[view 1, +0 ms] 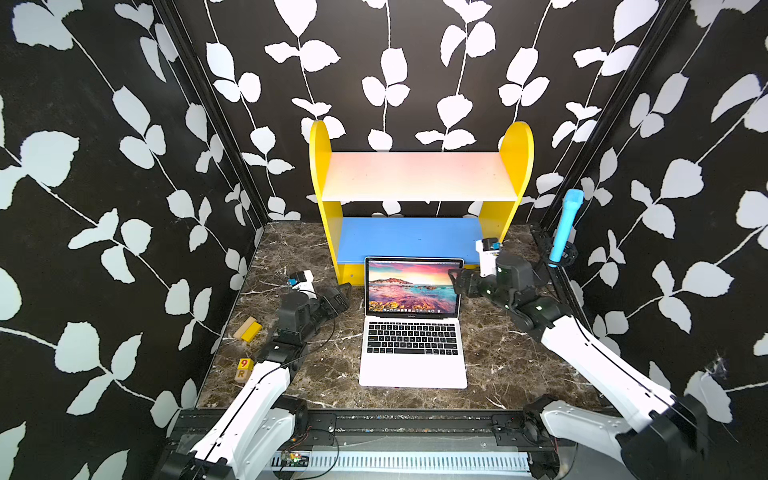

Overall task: Close the laptop lid and set it aside
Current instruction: Close the lid of the laptop.

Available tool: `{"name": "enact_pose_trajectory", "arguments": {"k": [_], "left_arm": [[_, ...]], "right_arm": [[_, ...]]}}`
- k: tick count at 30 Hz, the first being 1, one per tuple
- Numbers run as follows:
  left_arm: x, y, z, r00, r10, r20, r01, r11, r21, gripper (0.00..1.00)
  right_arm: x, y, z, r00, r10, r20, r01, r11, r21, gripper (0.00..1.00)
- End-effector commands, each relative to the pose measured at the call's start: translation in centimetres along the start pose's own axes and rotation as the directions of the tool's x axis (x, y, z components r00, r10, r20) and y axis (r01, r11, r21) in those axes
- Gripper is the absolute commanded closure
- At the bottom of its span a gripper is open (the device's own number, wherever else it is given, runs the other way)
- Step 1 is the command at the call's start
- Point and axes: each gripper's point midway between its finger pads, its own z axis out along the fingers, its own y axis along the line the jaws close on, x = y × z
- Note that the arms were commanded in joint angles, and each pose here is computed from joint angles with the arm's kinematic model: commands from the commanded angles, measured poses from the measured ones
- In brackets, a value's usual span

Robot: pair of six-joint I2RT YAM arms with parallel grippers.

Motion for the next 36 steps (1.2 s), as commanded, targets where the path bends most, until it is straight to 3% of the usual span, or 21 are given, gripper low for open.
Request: {"name": "enact_pose_trajectory", "arguments": {"k": [1,15,25,36], "left_arm": [[1.4,0.7,-0.3,0.999,0.027,-0.025,-0.028,0.999,-0.032,0.01],[3.7,1.2,-0.8,0.996,0.064,-0.065,-0.066,0.997,-0.036,0.02],[4.1,1.6,-1.0,0.995,0.072,-0.069,-0.075,0.996,-0.046,0.02],[4.1,1.6,-1.0,0.995,0.074,-0.068,-0.077,0.996,-0.043,0.01]], "right_arm": [[-1.4,1.5,1.2,0.999,-0.052,-0.002,0.052,0.999,0.007,0.11],[-5.0,5.0,7.6,0.994,-0.055,-0.092,0.053,0.998,-0.026,0.21],[-3.8,6.5,11.0,0.984,-0.014,-0.178,-0.002,0.996,-0.091,0.31],[-2.2,7.3,13.0,0.971,-0.008,-0.240,-0.027,0.990,-0.139,0.34]]}}
